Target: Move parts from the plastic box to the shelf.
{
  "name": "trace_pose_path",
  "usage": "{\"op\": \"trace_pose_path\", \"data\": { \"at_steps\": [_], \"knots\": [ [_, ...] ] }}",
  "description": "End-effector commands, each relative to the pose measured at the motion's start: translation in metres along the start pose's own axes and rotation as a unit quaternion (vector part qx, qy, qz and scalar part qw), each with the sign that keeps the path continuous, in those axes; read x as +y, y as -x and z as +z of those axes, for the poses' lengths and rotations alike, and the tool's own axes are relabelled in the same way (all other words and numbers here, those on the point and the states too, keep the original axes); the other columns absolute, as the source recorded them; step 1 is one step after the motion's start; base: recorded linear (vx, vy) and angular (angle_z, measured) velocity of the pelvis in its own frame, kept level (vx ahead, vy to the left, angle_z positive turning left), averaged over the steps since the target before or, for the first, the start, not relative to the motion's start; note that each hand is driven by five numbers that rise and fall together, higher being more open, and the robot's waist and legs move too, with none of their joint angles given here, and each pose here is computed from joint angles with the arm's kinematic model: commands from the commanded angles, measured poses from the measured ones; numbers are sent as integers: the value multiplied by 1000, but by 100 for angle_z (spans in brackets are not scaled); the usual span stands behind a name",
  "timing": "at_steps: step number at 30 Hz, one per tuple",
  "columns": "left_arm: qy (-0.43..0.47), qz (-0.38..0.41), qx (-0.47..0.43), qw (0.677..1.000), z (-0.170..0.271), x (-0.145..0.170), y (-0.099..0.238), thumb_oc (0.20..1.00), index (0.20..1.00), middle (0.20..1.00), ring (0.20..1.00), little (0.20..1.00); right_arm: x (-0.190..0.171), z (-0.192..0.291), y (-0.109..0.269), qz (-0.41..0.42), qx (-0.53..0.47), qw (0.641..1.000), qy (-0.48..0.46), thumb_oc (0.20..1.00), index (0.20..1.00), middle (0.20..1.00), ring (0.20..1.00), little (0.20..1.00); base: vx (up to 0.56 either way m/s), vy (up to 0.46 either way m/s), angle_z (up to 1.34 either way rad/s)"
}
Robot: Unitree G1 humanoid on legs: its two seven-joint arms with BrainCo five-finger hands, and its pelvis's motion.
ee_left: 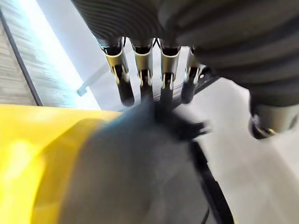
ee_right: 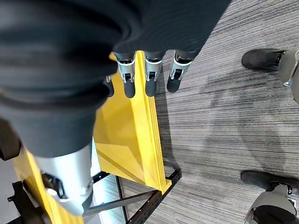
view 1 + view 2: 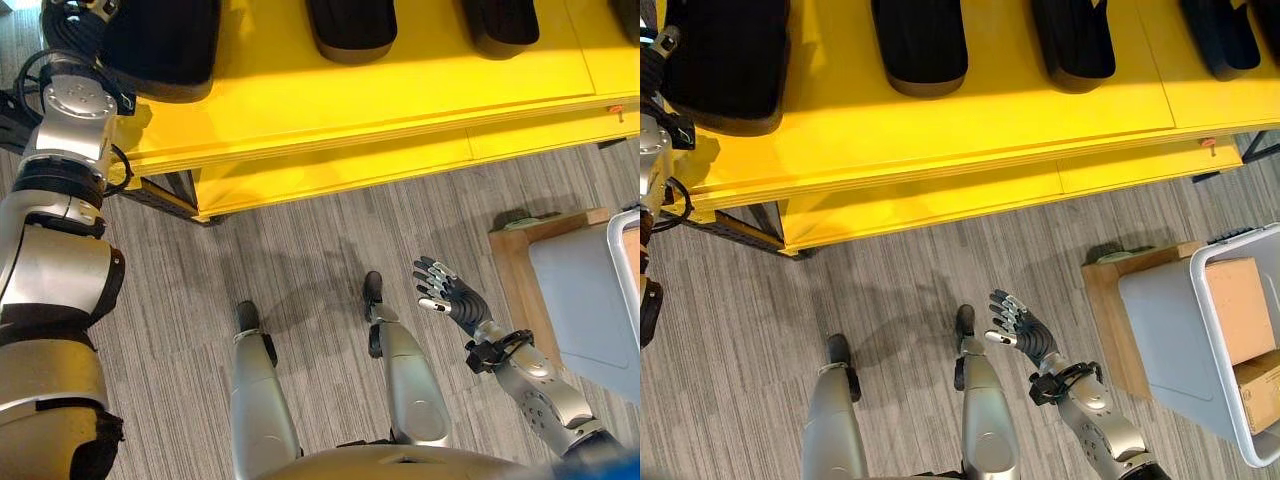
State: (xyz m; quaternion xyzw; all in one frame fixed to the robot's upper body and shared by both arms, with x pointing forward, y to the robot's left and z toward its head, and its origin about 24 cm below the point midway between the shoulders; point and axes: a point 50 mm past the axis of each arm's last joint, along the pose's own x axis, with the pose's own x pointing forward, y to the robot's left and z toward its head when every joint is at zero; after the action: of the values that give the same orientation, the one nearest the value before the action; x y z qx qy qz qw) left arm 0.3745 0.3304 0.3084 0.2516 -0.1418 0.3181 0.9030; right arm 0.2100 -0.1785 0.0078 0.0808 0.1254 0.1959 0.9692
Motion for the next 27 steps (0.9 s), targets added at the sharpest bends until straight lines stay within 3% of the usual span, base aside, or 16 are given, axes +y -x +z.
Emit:
{"op": "trace_pose_path", "data": {
  "at_steps": [1, 15, 21, 27],
  "knots": [
    [39, 69, -41, 996, 22, 42, -9, 1000, 1000, 1000, 1000, 1000, -11, 6, 13, -8, -9, 1000, 9, 1000, 1000, 1000, 1000, 1000, 0, 0, 0],
    [72, 53, -67, 994, 30, 42, -8, 1000, 1000, 1000, 1000, 1000, -17, 6, 15, -17, -5, 1000, 14, 1000, 1000, 1000, 1000, 1000, 0, 0, 0],
    [52, 6, -128, 990, 43, 28, 0, 1000, 1000, 1000, 1000, 1000, -20, 5, 16, -23, -5, 1000, 17, 1000, 1000, 1000, 1000, 1000, -39, -4, 8],
    [38, -89, -212, 972, 36, -3, 39, 1000, 1000, 1000, 1000, 1000, -21, 4, 19, -31, -9, 999, 26, 1000, 1000, 1000, 1000, 1000, -6, -8, 6]
  ]
}}
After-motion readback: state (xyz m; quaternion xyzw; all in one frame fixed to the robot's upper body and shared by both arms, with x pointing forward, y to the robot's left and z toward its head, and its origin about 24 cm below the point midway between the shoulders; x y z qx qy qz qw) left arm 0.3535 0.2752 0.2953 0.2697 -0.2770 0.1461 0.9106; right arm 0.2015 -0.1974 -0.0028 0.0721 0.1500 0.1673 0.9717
